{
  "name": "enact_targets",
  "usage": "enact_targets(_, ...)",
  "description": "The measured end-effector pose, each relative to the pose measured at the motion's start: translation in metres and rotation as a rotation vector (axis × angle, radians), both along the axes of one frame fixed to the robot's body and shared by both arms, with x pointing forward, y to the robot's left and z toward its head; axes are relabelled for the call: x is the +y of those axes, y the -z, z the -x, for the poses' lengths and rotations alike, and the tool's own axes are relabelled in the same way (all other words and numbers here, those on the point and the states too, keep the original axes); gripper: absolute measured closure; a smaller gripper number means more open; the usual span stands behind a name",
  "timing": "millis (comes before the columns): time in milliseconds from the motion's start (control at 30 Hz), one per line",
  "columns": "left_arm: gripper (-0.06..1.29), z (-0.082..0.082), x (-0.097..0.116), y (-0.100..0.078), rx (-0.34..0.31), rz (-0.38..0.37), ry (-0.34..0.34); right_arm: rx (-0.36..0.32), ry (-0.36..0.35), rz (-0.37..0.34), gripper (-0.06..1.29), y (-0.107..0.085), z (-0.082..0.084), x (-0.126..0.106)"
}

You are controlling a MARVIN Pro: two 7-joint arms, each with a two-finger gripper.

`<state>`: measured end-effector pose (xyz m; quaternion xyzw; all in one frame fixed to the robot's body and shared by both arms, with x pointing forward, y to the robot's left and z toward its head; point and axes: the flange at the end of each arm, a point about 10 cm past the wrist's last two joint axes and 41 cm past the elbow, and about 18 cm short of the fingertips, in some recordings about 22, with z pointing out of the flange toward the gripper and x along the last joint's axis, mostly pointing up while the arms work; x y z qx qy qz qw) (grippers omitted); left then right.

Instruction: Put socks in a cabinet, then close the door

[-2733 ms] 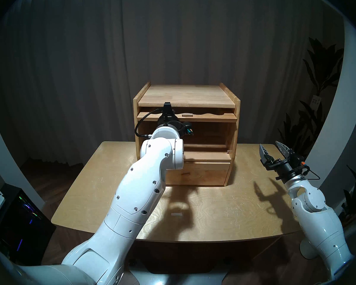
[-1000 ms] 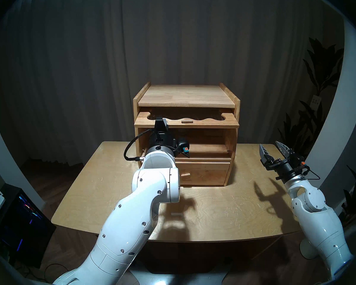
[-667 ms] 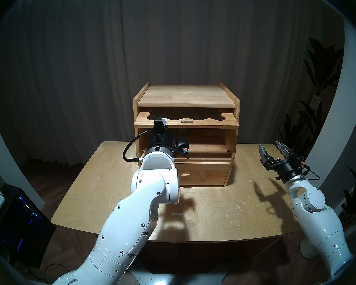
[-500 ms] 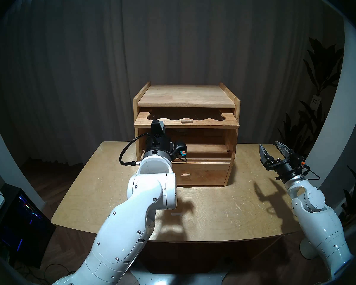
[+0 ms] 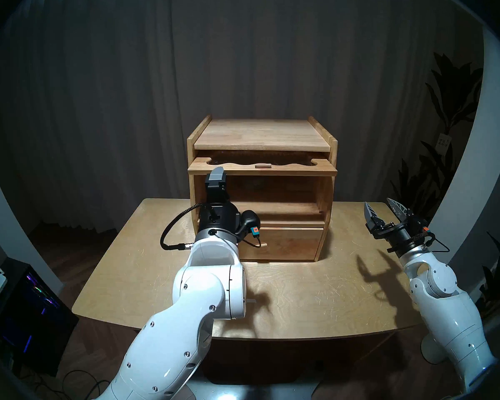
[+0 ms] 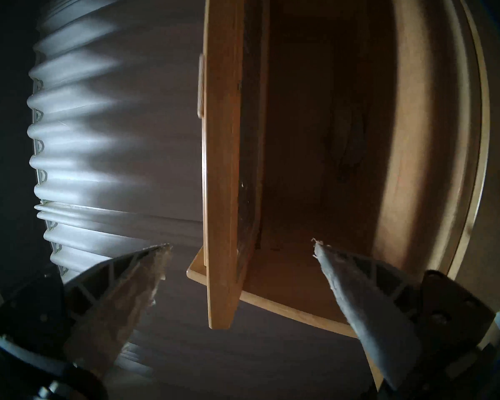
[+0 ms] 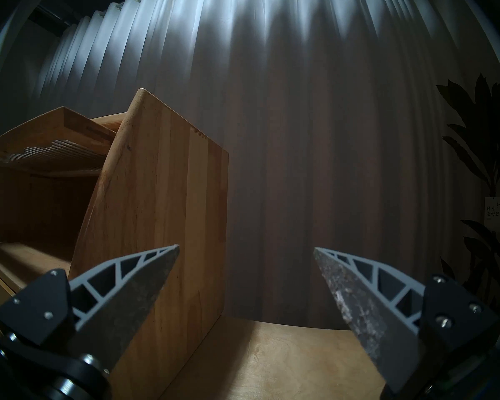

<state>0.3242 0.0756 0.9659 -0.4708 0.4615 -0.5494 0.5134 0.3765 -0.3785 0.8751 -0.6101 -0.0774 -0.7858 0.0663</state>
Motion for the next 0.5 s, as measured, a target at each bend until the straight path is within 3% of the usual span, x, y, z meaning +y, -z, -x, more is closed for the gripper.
enact_targets(67, -0.02, 0.007, -0.003, -0.002, 0.001, -0.001, 0.02, 0.0, 0.0, 0.0, 0.01, 0.0, 0.0, 0.0)
enact_targets(267, -0.02, 0.008, -0.008, 0.003, 0.044, -0.054, 0.036, 0.0, 0.0, 0.0, 0.01, 0.0, 0.0, 0.0)
enact_targets(500, -0.02, -0.018, -0.003, 0.002, 0.048, -0.136, 0.007, 0.0, 0.0, 0.0, 0.01, 0.0, 0.0, 0.0)
